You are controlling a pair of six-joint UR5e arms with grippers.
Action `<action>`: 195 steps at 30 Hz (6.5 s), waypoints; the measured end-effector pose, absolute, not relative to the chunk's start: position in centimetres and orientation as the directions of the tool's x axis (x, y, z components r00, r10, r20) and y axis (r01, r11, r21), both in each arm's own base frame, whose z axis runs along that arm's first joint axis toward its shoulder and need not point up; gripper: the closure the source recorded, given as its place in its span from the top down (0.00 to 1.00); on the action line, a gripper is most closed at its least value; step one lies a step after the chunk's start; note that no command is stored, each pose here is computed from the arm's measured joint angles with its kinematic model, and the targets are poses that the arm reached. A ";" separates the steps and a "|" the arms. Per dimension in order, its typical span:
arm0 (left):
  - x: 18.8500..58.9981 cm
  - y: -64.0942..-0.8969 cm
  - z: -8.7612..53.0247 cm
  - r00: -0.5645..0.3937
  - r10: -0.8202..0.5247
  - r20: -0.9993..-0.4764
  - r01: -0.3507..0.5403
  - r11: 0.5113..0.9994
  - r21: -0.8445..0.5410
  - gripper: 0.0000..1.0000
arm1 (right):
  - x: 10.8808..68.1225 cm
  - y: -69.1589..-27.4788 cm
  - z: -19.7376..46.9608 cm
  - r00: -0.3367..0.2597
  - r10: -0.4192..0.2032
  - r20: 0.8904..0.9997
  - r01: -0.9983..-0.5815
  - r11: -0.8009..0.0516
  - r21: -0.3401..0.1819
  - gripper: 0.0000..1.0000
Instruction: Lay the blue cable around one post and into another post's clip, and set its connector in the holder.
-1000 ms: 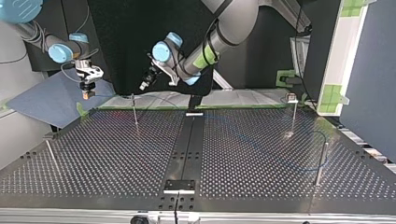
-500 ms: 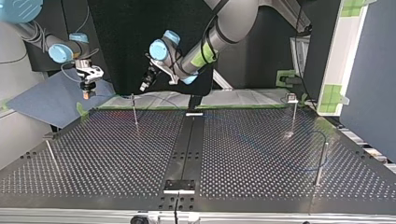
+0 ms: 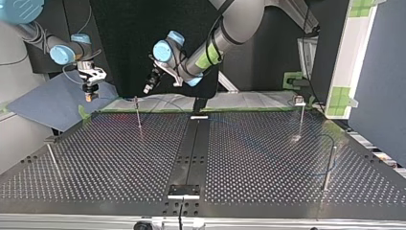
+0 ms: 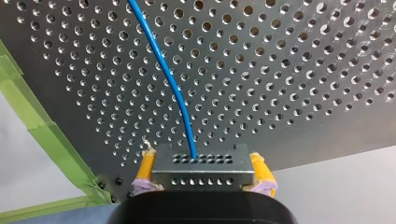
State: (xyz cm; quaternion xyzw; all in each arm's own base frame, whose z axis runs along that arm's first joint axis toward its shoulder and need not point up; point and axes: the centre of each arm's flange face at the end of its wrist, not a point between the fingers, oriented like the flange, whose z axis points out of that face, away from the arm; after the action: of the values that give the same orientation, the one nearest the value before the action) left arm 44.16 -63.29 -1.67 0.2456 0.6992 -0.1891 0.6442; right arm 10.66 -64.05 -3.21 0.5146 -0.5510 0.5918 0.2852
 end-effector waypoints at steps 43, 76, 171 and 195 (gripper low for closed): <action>42.3 -60.9 5.3 0.005 -0.019 -1.000 0.498 0.867 -0.014 1.00 | 11.0 -64.0 -3.4 -0.307 -0.231 0.923 -0.901 -0.240 -0.360 0.00; 39.2 -52.7 14.6 0.013 -0.119 -0.993 0.396 0.912 -0.104 1.00 | 11.6 -63.9 -3.5 -0.313 -0.233 0.921 -0.895 -0.251 -0.367 0.00; 28.7 -28.5 13.9 -0.014 -0.125 -0.992 0.291 0.949 -0.123 1.00 | 13.8 -63.7 -3.4 -0.303 -0.239 0.922 -0.887 -0.284 -0.365 0.00; 28.8 -28.5 13.9 -0.011 -0.130 -0.991 0.285 0.950 -0.128 1.00 | 14.2 -64.9 1.3 -0.190 -0.244 0.951 -0.937 -0.245 -0.250 0.00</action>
State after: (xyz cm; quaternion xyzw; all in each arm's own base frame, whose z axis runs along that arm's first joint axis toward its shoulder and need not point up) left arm 28.82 -28.46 13.91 0.0557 0.6954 -0.1481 0.7010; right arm 14.21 -64.86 1.26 0.5562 -0.5308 0.5598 0.3091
